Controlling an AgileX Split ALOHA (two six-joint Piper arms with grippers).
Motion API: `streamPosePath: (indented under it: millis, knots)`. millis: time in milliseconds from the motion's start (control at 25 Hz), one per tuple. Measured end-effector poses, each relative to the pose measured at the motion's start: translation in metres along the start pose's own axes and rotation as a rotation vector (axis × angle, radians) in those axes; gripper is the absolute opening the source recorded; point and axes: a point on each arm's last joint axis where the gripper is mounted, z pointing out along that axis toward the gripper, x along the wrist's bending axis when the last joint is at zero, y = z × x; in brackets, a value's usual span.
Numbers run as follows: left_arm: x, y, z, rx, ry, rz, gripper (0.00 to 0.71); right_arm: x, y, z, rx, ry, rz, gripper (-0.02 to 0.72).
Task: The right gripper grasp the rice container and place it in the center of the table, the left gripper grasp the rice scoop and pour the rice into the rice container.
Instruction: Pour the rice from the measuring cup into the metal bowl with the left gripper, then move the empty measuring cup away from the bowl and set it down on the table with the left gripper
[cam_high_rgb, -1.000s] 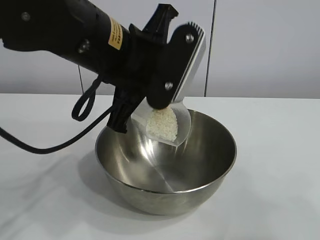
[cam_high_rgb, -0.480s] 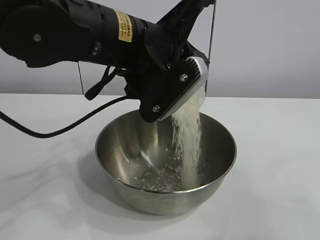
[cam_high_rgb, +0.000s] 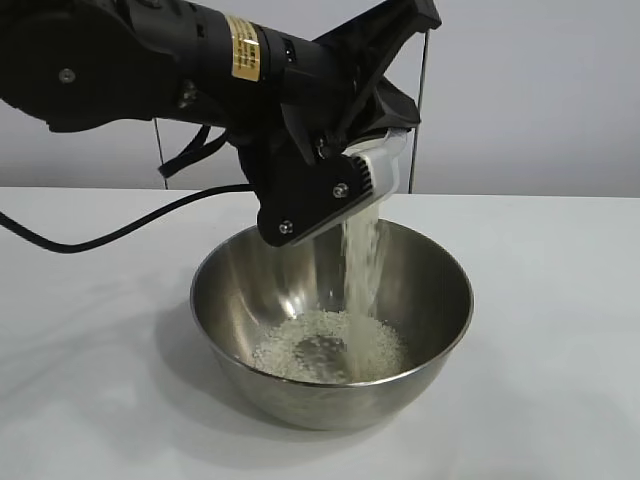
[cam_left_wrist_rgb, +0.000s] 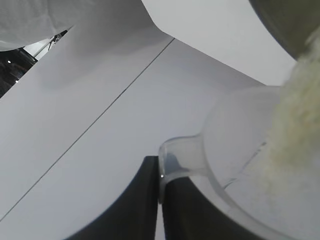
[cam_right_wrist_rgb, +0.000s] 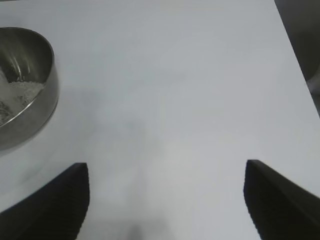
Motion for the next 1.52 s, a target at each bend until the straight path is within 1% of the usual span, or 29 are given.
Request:
streamPosePath:
  millis: [400,480,560,720,840,920,1000,1080,1160,1240,1320,1360,1400,1440,1520]
  knots:
    - [0.0,0.001,0.0,-0.007,0.002,0.013,0.008,0.0,0.0,0.0,0.0,0.0,0.0,0.577]
    - [0.0,0.001,0.0,-0.008,0.002,-0.023,0.008,0.0,0.0,0.0,0.0,0.0,0.0,0.577]
    - [-0.002,0.005,-0.001,-0.013,0.008,-0.108,0.008,0.0,0.0,0.0,0.0,0.0,0.0,0.577]
    - [-0.009,0.024,-0.009,-0.042,0.052,-0.404,0.008,0.0,0.0,0.0,0.0,0.0,0.0,0.577]
    - [-0.012,0.034,-0.017,-0.041,0.12,-0.708,0.008,0.0,0.0,0.0,0.0,0.0,0.0,0.577]
    - [-0.011,0.032,-0.022,0.002,0.211,-0.987,0.008,0.0,0.0,0.0,0.0,0.0,0.0,0.577]
    - [-0.01,0.022,-0.029,0.085,0.311,-1.293,0.008,0.0,0.0,0.0,0.0,0.0,0.0,0.577]
    - [-0.009,0.007,-0.04,0.172,0.446,-1.596,0.008,0.0,0.0,0.0,0.0,0.0,0.0,0.577]
    - [-0.009,-0.01,-0.054,0.261,0.586,-1.828,0.008,0.0,0.0,0.0,0.0,-0.001,0.0,0.577]
    - [-0.015,-0.024,-0.07,0.336,0.688,-1.979,0.008,0.0,0.0,0.0,0.0,-0.001,0.003,0.577]
    - [-0.028,-0.034,-0.091,0.419,0.757,-2.082,0.008,0.0,0.0,0.0,0.0,-0.002,0.002,0.577]
    - [-0.039,-0.039,-0.101,0.465,0.788,-2.132,0.008,0.0,0.0,0.0,0.0,-0.002,0.002,0.577]
    - [-0.051,-0.041,-0.112,0.514,0.803,-2.166,0.008,0.0,0.0,0.0,0.0,-0.002,0.002,0.577]
    - [-0.065,-0.042,-0.123,0.561,0.81,-2.199,0.008,0.0,0.0,0.0,0.0,-0.002,0.002,0.577]
    - [-0.092,-0.04,-0.14,0.634,0.79,-2.239,0.008,0.0,0.0,0.0,0.0,-0.002,0.002,0.577]
